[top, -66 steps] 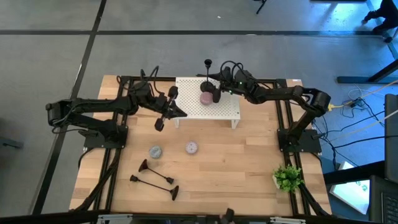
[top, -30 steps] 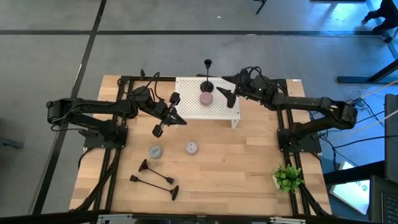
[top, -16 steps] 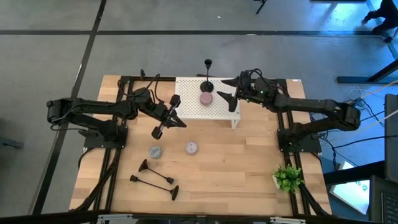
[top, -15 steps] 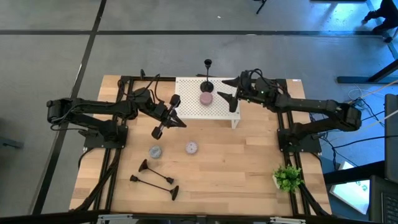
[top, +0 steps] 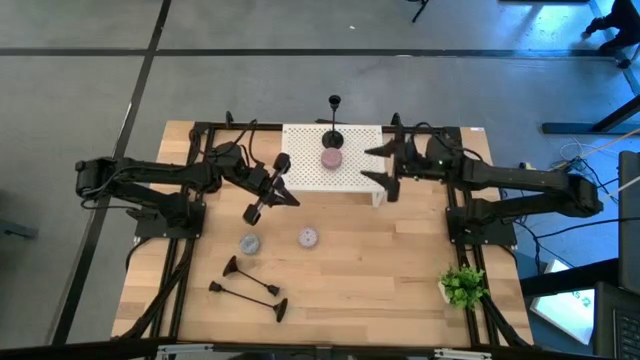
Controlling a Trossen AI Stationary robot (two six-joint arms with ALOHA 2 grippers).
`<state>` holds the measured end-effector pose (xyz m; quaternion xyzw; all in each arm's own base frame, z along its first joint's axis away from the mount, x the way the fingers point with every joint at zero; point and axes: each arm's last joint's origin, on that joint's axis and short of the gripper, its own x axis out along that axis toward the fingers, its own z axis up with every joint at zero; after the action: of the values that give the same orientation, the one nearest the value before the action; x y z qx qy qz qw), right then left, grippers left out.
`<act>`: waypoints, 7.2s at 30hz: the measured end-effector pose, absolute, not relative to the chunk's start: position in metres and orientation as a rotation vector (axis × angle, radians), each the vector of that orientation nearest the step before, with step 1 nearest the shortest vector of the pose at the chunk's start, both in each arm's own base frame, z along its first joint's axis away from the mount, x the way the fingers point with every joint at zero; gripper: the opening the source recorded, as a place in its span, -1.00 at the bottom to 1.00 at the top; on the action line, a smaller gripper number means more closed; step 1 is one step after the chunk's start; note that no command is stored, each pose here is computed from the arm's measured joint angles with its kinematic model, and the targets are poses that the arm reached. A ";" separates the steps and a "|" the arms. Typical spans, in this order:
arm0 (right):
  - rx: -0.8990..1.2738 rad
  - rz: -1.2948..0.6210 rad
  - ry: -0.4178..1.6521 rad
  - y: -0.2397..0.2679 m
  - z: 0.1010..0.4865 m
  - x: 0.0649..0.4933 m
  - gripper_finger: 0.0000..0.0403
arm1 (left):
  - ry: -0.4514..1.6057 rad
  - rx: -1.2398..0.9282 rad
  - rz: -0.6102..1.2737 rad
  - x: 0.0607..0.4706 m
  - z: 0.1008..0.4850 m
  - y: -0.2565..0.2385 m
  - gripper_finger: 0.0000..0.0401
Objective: Pick & Place candle stick holders
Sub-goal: Put the white scented candle on the shelf
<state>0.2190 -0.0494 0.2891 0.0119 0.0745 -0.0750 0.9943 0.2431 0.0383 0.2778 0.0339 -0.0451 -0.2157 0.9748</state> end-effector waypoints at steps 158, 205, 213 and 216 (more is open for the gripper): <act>-0.047 0.170 0.759 0.098 0.196 0.376 0.49 | 0.595 -0.247 0.012 0.215 0.234 -0.141 -0.98; 0.025 -0.017 0.773 0.076 0.154 0.399 0.50 | 0.537 -0.207 -0.037 0.218 0.239 -0.144 -0.98; 0.014 -0.068 0.795 0.075 0.137 0.402 0.50 | 0.535 -0.209 -0.037 0.218 0.239 -0.144 -0.98; 0.005 -0.090 0.792 0.075 0.134 0.402 0.50 | 0.534 -0.209 -0.038 0.218 0.239 -0.144 -0.99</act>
<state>0.4024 0.0748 0.1342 0.0024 0.3856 -0.0439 0.9216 0.2183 -0.1442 0.2394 -0.1033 0.2631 -0.0185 0.9590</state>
